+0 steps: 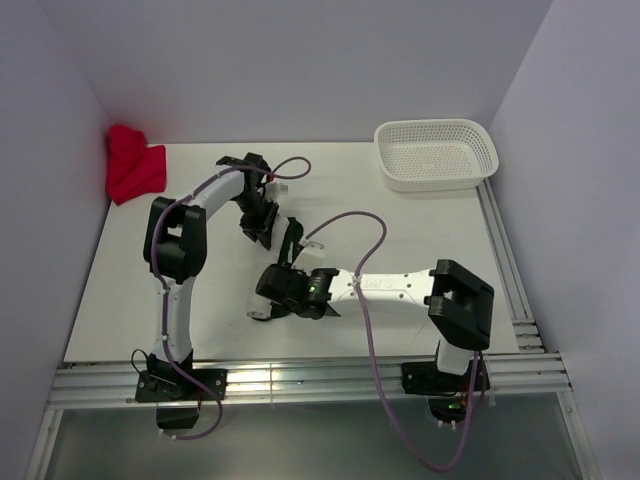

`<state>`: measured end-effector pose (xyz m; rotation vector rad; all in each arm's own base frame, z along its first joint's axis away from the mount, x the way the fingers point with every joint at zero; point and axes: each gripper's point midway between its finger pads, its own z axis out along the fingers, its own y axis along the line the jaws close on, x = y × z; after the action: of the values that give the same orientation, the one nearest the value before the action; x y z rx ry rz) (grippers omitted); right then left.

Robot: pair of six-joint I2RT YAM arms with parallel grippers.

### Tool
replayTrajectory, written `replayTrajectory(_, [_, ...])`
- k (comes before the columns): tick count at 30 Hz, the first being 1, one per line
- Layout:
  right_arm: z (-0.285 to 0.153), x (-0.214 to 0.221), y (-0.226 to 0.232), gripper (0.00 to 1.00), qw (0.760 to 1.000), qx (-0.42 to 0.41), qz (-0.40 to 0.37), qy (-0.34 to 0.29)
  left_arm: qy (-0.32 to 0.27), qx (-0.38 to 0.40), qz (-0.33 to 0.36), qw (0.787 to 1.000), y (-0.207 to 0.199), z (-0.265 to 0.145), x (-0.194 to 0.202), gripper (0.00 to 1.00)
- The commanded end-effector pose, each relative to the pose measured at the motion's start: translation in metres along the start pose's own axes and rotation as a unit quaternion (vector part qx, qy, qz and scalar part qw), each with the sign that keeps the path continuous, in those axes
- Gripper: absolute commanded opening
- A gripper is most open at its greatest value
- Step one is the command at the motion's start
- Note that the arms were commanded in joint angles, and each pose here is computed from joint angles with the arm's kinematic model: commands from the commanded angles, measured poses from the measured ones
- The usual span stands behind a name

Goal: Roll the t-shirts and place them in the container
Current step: Roll the tshirt

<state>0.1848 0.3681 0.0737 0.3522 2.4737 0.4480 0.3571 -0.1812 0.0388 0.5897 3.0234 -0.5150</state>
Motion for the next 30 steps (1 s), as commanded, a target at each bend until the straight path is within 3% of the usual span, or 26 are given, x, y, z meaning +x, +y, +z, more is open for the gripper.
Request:
replayTrajectory(1, [-0.001,-0.018,0.005,0.45,0.997,0.039,-0.06,-0.037,0.01,-0.116,0.008,0.993,0.038,0.003,-0.006,0.0])
replayTrajectory(12, [0.041,-0.023,0.06,0.48,0.992,0.056,-0.098,-0.052,0.026,-0.133,0.0,0.991,0.026,0.019,-0.005,0.01])
replayTrajectory(16, [0.053,-0.013,0.055,0.52,0.991,0.072,-0.107,-0.041,0.031,-0.133,0.0,0.991,0.026,0.023,-0.004,0.01])
replayTrajectory(21, [0.05,-0.009,0.043,0.54,0.99,0.086,-0.101,-0.043,0.037,-0.134,0.001,0.99,0.026,0.028,-0.002,0.02])
replayTrajectory(30, [0.028,-0.021,0.066,0.56,0.99,0.063,-0.104,-0.069,0.041,-0.138,0.003,0.99,0.025,0.032,0.001,0.03])
